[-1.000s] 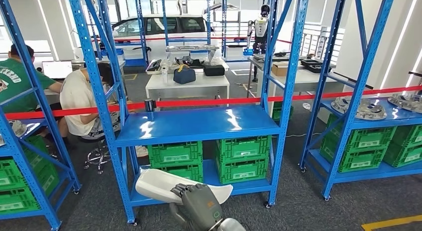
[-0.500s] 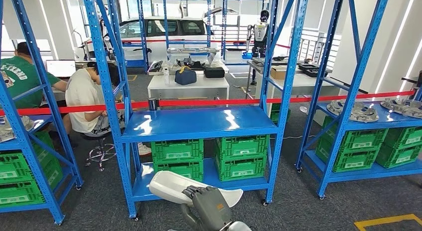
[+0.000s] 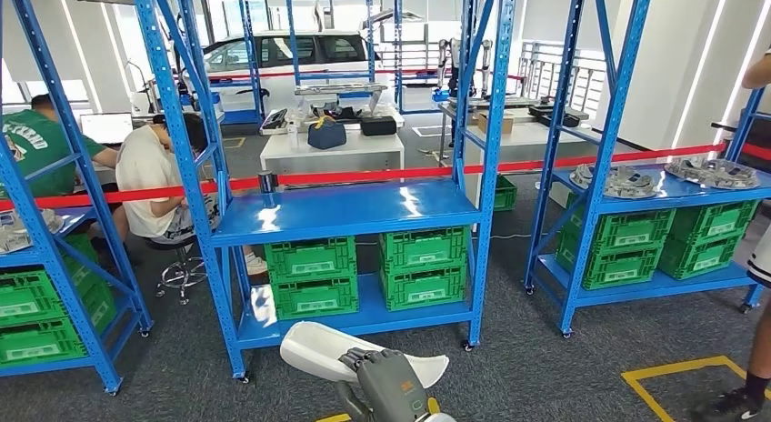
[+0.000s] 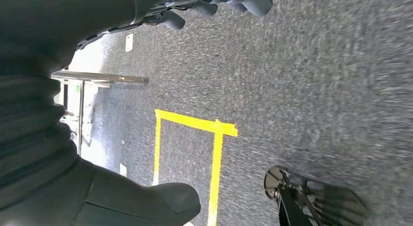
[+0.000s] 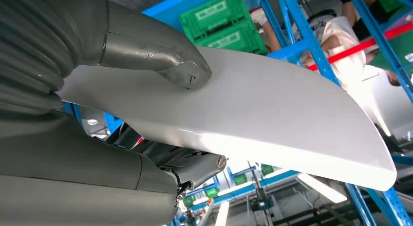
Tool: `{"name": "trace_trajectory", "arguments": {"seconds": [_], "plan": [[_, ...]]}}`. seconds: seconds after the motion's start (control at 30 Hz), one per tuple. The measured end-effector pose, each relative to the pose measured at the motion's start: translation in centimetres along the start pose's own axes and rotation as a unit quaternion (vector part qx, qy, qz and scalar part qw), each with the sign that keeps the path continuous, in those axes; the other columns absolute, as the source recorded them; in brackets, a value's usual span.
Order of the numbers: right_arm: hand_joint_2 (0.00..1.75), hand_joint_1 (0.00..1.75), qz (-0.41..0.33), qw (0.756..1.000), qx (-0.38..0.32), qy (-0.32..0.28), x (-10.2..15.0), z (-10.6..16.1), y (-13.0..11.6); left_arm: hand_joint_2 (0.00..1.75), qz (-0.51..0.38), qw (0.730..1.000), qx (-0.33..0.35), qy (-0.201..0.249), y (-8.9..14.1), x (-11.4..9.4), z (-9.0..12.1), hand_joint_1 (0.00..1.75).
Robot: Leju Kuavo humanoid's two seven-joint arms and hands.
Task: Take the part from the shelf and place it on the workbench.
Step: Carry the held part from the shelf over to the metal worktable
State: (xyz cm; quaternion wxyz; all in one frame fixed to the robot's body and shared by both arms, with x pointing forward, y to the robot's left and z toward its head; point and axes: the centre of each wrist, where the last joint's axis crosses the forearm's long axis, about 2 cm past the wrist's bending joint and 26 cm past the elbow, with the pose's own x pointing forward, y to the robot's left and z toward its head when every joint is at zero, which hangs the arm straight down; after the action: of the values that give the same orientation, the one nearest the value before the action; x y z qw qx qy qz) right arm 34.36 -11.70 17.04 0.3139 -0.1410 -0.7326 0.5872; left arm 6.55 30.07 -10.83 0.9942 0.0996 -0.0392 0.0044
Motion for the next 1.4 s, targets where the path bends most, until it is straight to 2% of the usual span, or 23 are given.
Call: {"name": "trace_trajectory", "arguments": {"seconds": [0.4,1.4], "plan": [[1.75,1.75,-0.015,1.000,-0.002,0.016,-0.5,0.6,-0.2,1.75,-0.001,1.000,0.003,-0.001,0.3,-0.1,-0.1,0.00],[1.75,1.75,-0.024,0.999,0.001,0.022,-1.2,0.1,-1.1,1.75,-0.001,1.000,-0.003,-0.007,0.2,-0.1,-0.1,0.00]]}}
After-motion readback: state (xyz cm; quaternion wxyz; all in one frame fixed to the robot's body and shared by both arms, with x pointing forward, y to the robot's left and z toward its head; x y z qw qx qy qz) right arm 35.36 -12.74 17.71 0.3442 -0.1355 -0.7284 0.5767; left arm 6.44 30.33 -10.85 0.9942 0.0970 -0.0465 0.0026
